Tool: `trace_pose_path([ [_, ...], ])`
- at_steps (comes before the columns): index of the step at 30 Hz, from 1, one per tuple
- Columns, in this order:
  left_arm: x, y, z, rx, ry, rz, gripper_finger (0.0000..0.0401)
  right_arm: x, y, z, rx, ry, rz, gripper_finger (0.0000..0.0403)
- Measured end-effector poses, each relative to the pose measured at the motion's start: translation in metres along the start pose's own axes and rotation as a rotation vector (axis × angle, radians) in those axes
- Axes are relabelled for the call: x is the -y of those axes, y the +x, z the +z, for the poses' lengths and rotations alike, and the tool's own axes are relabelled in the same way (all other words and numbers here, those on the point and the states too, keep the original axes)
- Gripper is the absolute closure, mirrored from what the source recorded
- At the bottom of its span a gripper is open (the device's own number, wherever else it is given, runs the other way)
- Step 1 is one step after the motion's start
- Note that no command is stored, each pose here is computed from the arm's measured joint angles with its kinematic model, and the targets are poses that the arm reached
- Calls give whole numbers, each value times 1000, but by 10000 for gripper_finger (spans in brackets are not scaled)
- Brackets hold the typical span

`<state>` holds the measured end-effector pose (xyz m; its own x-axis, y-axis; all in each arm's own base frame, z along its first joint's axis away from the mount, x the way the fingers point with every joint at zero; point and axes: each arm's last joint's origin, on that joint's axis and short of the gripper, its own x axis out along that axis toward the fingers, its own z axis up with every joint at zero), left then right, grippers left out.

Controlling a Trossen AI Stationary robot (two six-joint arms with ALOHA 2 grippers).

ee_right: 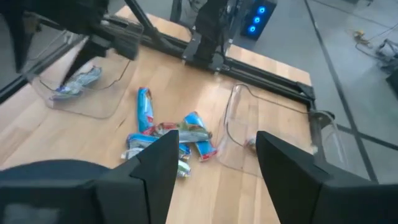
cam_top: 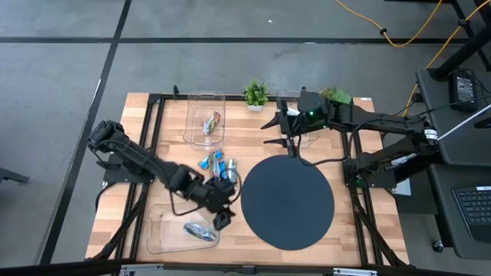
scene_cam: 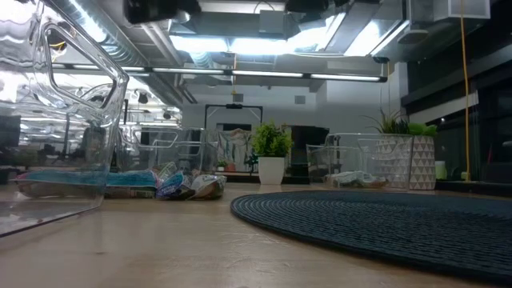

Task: Pick and place Granola Bars by type
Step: Put the blue granola bar into the bottom transparent bin

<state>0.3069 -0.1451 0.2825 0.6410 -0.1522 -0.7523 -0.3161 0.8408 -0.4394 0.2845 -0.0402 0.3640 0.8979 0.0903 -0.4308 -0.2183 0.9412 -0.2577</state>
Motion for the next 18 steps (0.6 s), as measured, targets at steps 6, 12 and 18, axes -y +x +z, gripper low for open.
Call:
trace_pose_path([
  [6,-39,2,26,-112,-76,92,191,3,-1,-4,-27,-33,-1,186],
  [12,-78,7,42,-146,-107,182,185,8,-3,-7,-38,-23,-18,186],
  [18,-113,13,51,-106,-165,295,189,13,-4,-9,-42,-14,-30,186],
])
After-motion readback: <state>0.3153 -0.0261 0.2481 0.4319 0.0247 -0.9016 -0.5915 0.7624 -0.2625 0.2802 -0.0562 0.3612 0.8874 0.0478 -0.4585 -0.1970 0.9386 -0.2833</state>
